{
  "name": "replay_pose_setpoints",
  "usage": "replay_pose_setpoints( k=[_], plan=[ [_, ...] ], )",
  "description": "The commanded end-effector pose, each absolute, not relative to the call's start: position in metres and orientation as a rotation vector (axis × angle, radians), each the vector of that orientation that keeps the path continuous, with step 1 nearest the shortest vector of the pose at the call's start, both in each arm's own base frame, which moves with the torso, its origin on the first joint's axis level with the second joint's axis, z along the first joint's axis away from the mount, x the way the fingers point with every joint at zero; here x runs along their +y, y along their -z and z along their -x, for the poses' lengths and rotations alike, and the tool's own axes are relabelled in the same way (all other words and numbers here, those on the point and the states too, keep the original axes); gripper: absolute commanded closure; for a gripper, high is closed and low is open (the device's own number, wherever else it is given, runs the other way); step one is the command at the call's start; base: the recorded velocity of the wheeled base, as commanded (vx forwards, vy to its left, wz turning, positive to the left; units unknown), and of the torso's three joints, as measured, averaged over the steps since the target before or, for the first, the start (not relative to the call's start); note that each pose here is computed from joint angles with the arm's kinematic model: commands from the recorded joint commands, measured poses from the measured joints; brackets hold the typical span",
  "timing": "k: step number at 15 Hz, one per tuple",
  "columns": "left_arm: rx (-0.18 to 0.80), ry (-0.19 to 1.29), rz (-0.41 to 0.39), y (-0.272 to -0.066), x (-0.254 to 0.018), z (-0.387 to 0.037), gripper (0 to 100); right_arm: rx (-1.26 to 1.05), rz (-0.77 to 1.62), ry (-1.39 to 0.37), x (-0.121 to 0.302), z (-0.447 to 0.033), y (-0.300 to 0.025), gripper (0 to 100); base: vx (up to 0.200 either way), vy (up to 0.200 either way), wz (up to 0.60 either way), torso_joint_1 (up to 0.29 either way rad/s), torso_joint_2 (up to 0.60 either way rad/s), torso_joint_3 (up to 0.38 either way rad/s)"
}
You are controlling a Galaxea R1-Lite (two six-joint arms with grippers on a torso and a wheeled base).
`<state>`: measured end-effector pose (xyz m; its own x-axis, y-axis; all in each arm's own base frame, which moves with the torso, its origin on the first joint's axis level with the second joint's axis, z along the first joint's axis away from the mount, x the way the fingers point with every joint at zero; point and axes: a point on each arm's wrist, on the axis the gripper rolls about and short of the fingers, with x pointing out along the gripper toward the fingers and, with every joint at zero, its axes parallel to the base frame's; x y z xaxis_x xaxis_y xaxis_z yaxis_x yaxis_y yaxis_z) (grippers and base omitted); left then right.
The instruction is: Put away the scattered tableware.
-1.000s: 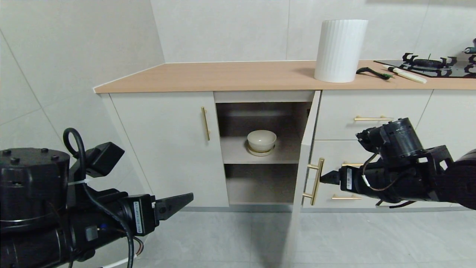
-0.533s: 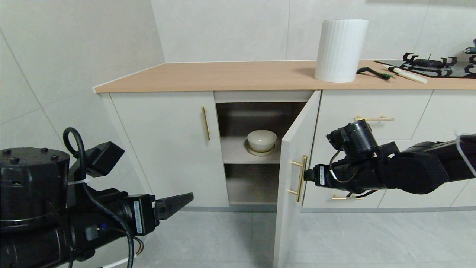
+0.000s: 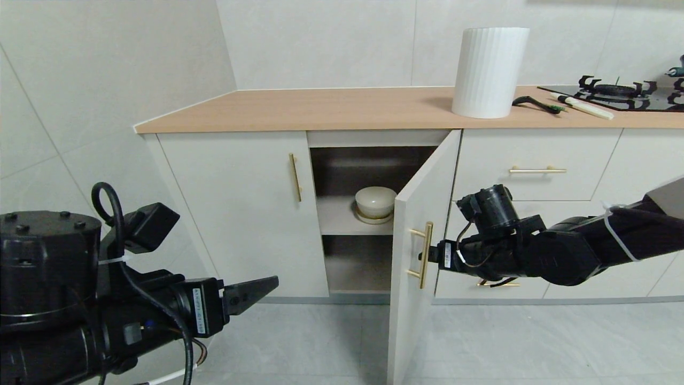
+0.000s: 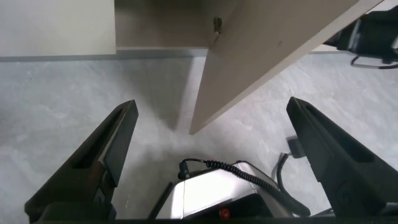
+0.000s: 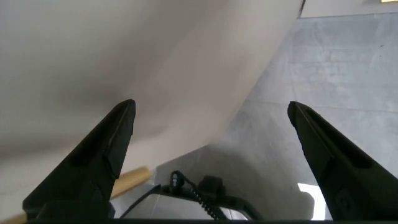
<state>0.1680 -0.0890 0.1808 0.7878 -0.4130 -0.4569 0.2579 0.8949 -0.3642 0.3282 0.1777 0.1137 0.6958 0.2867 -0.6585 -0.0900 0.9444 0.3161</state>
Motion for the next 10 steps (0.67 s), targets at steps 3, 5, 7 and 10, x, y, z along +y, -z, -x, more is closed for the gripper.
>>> replay_pose_setpoints(
  k=[3,5,7,10],
  plan=[
    [0.558,0.368,0.291,-0.1801,-0.0891,-0.1680,0,0.790,-0.264,-0.210,0.1802,-0.3301,-0.1050,0,0.067,0.000,0.00,-0.002,0.00,0.001],
    [0.561,0.370,0.291,-0.1800,-0.0891,-0.1679,0,0.790,-0.281,-0.205,0.1811,-0.3305,-0.1053,0,0.200,0.000,0.00,0.000,0.00,0.002],
    [0.561,0.369,0.291,-0.1800,-0.0889,-0.1681,0,0.779,-0.287,-0.211,0.1834,-0.3300,-0.1059,0,0.200,0.000,0.00,-0.005,0.00,0.002],
    [0.562,0.368,0.291,-0.1797,-0.0890,-0.1683,0,0.765,-0.313,-0.222,0.1887,-0.3287,-0.1076,0,0.200,0.000,0.00,0.005,0.00,-0.001]
  ],
)
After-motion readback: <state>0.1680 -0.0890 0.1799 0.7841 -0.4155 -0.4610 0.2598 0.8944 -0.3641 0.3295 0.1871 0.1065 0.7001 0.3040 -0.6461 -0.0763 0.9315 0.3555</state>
